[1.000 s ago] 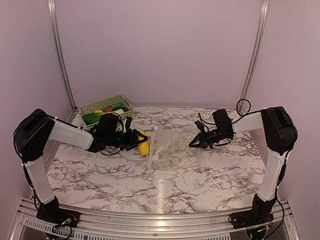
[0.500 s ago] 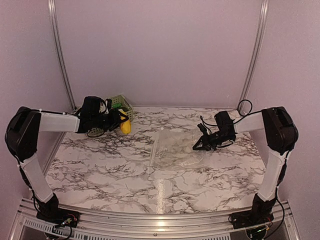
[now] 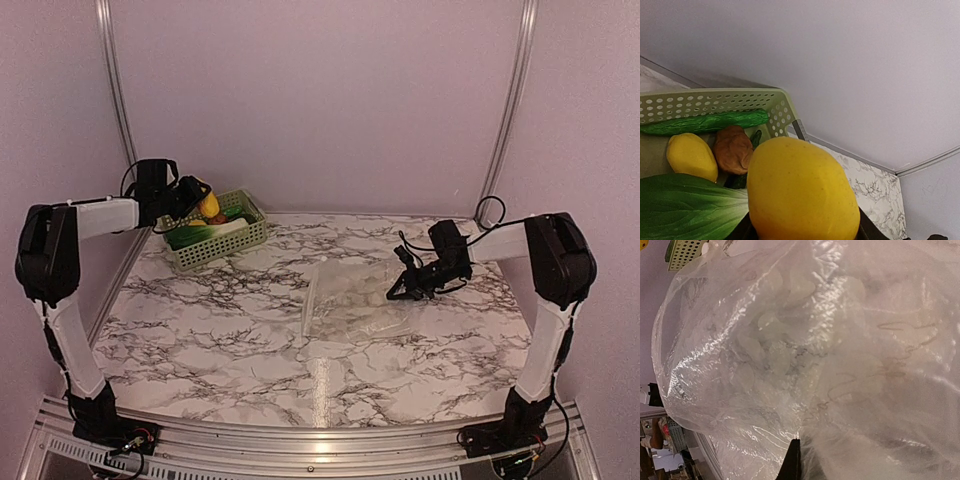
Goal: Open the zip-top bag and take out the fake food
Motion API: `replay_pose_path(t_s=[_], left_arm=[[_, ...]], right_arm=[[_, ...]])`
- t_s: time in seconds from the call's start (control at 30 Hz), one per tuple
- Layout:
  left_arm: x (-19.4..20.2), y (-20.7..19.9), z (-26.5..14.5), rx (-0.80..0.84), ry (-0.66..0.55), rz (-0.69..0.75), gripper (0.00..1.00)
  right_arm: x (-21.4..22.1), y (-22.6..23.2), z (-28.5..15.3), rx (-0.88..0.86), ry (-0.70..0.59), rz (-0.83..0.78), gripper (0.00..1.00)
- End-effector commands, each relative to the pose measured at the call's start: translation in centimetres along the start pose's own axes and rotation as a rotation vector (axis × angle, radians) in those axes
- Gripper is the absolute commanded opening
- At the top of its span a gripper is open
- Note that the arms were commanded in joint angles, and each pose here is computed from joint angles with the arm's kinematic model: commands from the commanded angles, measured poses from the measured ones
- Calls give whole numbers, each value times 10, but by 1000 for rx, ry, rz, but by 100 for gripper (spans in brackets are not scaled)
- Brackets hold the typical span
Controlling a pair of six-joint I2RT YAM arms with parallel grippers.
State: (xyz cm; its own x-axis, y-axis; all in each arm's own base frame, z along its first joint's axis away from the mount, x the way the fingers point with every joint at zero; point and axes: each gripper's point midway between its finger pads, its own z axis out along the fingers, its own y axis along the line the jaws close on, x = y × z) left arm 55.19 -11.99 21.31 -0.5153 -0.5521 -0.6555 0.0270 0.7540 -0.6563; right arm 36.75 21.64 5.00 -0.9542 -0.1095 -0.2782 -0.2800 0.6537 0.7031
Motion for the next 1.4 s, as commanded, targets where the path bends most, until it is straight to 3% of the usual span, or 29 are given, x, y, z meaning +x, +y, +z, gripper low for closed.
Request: replay_pose_path(t_s=[0.0, 0.27, 0.43, 0.6, 0.77, 0.97, 1.2, 1.37], left_arm=[[-13, 39, 21, -100, -35, -70, 51], [-23, 68, 61, -110, -66, -176, 57], [-28, 77, 72, -132, -59, -197, 77], [-36, 67, 58, -135, -56, -150, 94], [-37, 45, 26, -108, -38, -45, 95], [7, -2, -7, 55, 85, 124, 90], [116, -79, -41, 374, 344, 276, 89], [187, -105, -67, 524, 482, 342, 93]], right_arm=[[-11, 7, -7, 14, -11, -52, 0], [-13, 10, -9, 15, -11, -66, 0], [-14, 11, -10, 16, -10, -73, 0], [-14, 14, -13, 16, -10, -91, 0], [-17, 22, -18, -1, -23, -117, 0], [-15, 40, -26, -42, -43, -188, 0], [0, 81, -22, -96, -22, -368, 0], [15, 109, -16, -127, 7, -473, 0]])
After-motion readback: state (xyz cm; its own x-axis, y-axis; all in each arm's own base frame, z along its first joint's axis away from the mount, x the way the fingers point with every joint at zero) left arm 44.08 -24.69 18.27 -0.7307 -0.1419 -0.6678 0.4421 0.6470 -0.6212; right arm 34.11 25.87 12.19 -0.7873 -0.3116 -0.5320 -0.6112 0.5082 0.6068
